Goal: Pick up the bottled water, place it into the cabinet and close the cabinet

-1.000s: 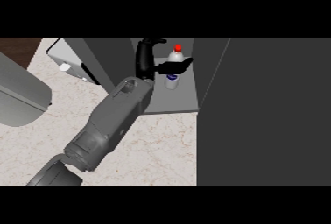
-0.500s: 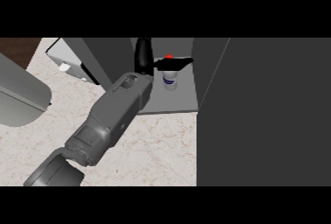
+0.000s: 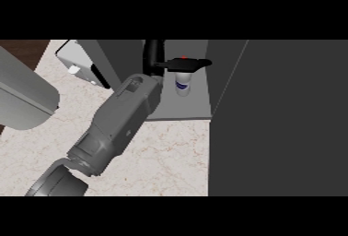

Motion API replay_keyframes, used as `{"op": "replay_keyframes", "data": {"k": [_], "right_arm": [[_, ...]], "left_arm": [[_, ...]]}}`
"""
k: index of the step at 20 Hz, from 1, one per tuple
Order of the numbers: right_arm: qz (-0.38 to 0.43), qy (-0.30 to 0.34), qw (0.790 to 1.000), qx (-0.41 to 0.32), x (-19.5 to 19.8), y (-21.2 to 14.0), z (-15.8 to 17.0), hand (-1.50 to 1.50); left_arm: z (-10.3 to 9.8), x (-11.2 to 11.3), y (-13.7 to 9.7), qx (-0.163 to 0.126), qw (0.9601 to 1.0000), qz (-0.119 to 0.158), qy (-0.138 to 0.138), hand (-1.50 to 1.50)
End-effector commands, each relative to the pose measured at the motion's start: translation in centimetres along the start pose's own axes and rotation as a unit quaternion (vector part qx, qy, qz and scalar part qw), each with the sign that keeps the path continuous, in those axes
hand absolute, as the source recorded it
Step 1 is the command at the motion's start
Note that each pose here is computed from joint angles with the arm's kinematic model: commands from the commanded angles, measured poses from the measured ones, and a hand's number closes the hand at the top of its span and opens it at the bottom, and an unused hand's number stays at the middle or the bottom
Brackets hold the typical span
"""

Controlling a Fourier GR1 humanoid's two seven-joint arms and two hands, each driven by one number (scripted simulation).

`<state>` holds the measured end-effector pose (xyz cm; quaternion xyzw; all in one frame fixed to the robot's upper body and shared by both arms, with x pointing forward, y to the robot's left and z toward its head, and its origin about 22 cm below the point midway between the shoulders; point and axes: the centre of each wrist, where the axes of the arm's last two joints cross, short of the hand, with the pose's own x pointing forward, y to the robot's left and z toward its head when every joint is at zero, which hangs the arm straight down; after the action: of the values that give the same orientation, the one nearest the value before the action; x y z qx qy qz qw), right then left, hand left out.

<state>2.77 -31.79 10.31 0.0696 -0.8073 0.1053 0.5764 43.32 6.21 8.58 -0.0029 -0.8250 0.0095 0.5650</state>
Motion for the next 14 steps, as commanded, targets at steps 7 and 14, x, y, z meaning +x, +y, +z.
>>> {"op": "replay_keyframes", "data": {"k": [7, 14], "right_arm": [[-0.008, -0.015, 1.000, 0.016, 2.9, 1.1, -0.5, -1.50], [-0.012, -0.013, 1.000, 0.008, 3.2, 1.8, -1.4, -1.50]], "left_arm": [[3.7, 0.2, -1.5, -0.042, 0.9973, 0.059, 0.014, -1.50], [9.6, -0.4, -1.5, -0.054, 0.9927, 0.107, 0.012, -1.50]]}}
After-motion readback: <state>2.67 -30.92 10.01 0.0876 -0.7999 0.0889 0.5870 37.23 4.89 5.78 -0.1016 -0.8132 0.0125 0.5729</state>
